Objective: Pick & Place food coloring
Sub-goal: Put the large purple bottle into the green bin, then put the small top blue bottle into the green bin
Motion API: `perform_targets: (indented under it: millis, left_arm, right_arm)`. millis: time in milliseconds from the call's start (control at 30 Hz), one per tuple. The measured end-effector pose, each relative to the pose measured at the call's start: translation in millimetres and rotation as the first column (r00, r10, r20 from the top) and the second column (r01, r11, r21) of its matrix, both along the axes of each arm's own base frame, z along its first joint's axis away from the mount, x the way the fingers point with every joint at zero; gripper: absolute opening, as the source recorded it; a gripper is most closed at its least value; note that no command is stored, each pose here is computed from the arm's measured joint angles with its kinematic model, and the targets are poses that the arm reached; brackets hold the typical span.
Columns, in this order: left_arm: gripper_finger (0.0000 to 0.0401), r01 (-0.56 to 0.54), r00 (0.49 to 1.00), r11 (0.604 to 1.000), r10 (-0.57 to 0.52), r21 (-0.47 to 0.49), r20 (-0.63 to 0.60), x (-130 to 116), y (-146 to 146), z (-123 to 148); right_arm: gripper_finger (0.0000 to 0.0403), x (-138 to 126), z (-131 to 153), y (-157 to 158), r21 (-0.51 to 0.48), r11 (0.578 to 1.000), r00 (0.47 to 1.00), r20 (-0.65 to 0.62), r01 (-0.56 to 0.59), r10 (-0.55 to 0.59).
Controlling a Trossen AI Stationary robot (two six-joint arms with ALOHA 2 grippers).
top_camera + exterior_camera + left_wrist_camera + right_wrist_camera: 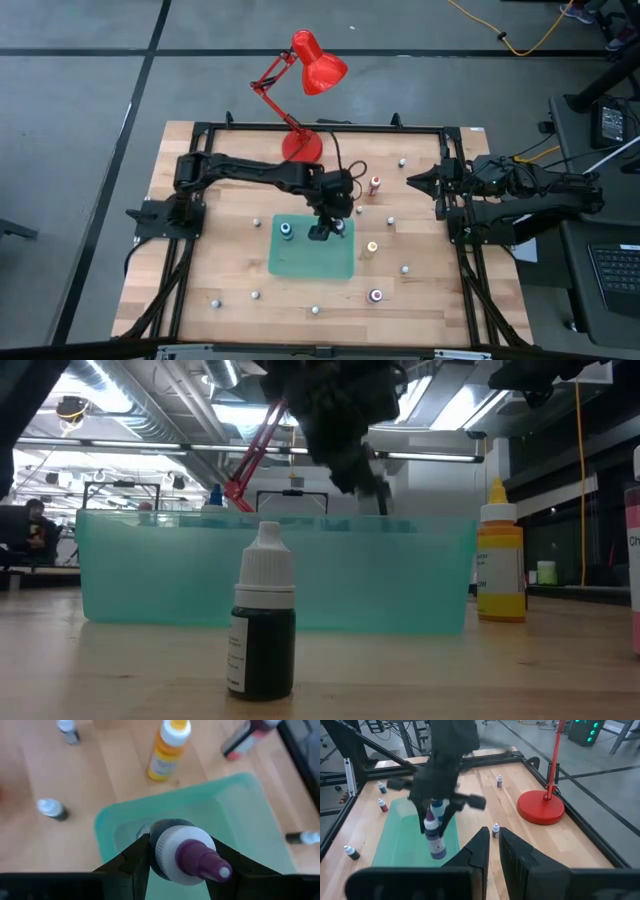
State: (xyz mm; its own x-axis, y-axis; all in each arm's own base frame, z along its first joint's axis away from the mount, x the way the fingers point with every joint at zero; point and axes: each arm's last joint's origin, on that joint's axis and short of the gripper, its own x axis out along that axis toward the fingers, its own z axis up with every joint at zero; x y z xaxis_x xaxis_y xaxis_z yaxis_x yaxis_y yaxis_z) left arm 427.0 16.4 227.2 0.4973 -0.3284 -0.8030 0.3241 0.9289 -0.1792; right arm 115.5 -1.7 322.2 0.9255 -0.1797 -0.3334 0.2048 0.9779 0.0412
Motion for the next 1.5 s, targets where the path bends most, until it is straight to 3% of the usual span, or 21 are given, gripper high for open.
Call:
perform_targets:
  millis: [267, 533, 867, 1067, 1200, 1333, 1500]
  left_arm:
    - [0.0142, 0.007, 0.999, 0.994, -0.003, 0.108, -0.032, 10.0, -2.9, -27.3]
    - [0.0147, 0.009, 0.999, 0.993, -0.005, 0.121, -0.033, 13.0, 0.3, -34.7]
    - [0.0213, 0.003, 1.000, 0.992, -0.001, 0.123, -0.022, 13.1, 1.9, -30.2]
    - [0.0240, 0.018, 0.999, 0.989, -0.011, 0.145, -0.047, 14.3, 10.3, -4.3]
    - [0.0243, 0.039, 0.995, 0.977, -0.020, 0.208, -0.095, 9.9, 18.1, 31.4]
    - [0.0244, 0.054, 0.973, 0.975, -0.003, 0.215, -0.231, -8.1, 23.2, 64.9]
    - [0.0236, 0.056, 0.930, 0.981, 0.017, 0.187, -0.367, -48.5, 20.4, 95.2]
  right_arm:
    - [0.0046, 0.2, 0.0, 0.0, 0.004, 1.000, 1.000, 0.000, 0.002, -0.002]
    - [0.0046, 2.8, -1.2, 0.1, 0.002, 1.000, 1.000, -0.012, 0.001, -0.001]
    - [0.0046, 6.3, -3.3, 0.3, -0.004, 1.000, 0.999, -0.035, -0.002, 0.001]
    - [0.0046, 6.4, -3.5, 0.3, -0.010, 1.000, 0.999, -0.037, -0.003, 0.003]
    - [0.0046, 6.4, -3.5, 0.3, -0.023, 1.000, 0.999, -0.040, -0.009, 0.008]
    - [0.0046, 6.5, -3.5, 0.3, -0.024, 1.000, 0.999, -0.041, -0.009, 0.008]
    - [0.0046, 6.5, -3.7, 0.3, -0.028, 1.000, 0.999, -0.044, -0.011, 0.010]
